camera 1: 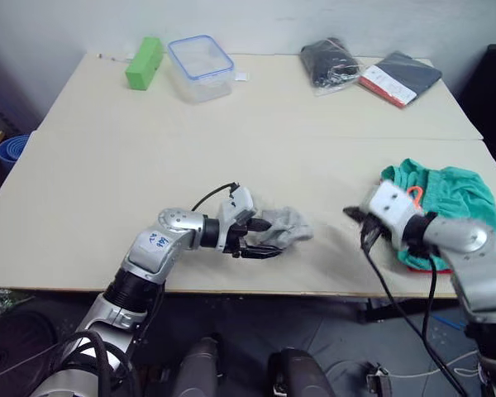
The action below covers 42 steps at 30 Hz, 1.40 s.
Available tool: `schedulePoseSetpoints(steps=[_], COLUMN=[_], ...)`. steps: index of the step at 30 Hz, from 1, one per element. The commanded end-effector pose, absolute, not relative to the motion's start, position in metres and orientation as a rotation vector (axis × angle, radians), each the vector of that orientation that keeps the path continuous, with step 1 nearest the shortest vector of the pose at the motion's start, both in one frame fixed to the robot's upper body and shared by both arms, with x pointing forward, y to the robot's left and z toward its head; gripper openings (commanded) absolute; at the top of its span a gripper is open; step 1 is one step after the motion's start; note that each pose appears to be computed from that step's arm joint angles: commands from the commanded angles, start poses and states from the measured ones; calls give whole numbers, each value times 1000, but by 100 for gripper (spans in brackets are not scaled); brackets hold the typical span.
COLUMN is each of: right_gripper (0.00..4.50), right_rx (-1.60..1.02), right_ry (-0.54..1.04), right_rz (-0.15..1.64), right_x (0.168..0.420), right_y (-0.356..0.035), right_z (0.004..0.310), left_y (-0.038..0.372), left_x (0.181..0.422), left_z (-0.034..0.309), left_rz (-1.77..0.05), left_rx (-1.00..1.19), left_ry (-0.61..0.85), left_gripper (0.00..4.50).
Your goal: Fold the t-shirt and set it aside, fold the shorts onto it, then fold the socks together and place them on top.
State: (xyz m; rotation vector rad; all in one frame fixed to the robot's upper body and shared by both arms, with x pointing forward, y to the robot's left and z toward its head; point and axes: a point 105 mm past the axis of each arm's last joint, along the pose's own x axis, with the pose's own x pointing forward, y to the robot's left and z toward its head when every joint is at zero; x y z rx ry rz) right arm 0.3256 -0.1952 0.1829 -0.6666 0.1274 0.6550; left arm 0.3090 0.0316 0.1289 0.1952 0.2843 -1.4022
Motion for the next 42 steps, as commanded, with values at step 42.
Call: schedulePoseSetpoints(steps=[42], right_gripper=[0], right_rx=[-771], right_ry=[142], right_rz=[880], right_x=[309], right_y=[-121], right_z=[112], left_y=[63], left_x=[342], left_z=[143], left_rz=[-1255], left_rx=[-284], left_ry=[588], left_gripper=[447])
